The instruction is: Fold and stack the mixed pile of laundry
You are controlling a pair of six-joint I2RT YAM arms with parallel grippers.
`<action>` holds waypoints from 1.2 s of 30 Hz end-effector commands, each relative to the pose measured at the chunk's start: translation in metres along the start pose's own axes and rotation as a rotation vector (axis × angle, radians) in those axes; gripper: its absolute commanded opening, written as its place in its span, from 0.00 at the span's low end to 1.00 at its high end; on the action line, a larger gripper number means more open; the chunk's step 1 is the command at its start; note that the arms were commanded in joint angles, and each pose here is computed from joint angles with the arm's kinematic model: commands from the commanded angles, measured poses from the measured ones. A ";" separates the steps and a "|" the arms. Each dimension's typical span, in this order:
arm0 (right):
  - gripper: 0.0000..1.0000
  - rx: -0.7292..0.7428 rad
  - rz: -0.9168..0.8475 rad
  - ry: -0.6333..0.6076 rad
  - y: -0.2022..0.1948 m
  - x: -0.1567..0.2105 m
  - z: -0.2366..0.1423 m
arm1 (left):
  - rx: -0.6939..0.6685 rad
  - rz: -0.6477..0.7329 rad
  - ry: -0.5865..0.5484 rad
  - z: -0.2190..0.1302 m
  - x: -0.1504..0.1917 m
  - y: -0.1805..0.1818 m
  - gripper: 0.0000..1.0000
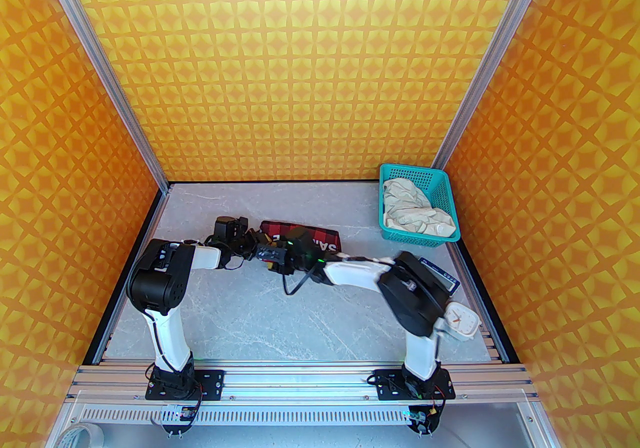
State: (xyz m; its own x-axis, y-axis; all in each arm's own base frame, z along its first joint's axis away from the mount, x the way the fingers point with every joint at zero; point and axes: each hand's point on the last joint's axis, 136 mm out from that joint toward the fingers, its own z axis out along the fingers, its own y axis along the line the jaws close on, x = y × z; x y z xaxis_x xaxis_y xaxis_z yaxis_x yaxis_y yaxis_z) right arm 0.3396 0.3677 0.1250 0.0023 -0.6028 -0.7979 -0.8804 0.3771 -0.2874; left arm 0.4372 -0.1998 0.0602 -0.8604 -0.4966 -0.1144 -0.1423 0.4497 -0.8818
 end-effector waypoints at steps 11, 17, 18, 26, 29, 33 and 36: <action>0.23 0.122 1.006 0.190 -0.040 0.067 0.006 | -0.155 0.335 -0.023 -0.085 -0.045 -0.063 0.00; 0.15 -0.111 0.998 0.106 -0.018 0.006 0.109 | -0.166 0.401 -0.032 -0.107 -0.050 -0.087 0.00; 0.15 -0.144 1.009 0.066 -0.014 -0.012 0.120 | -0.175 0.420 -0.037 -0.112 -0.051 -0.093 0.00; 0.29 -0.160 1.016 -0.090 -0.022 -0.067 0.071 | -0.354 0.605 -0.074 -0.148 -0.048 -0.125 0.00; 0.36 -0.097 1.044 0.016 -0.027 -0.026 0.017 | -0.441 0.696 -0.054 -0.142 -0.034 -0.132 0.00; 0.46 0.025 1.188 0.143 -0.035 0.056 -0.065 | -0.534 0.816 0.053 -0.106 0.013 -0.134 0.00; 0.47 0.115 1.298 0.241 -0.035 0.111 -0.117 | -0.542 0.876 0.083 -0.082 0.050 -0.145 0.00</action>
State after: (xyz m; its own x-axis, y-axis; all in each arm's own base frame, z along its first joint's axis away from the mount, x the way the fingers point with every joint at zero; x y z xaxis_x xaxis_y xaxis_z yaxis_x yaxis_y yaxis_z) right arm 0.3526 0.2568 0.1539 -0.8105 0.1263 -0.5719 -0.3019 0.7466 0.5928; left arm 0.3913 -0.2146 0.2316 -0.7955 0.1218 -0.5936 0.3491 0.8929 -0.2846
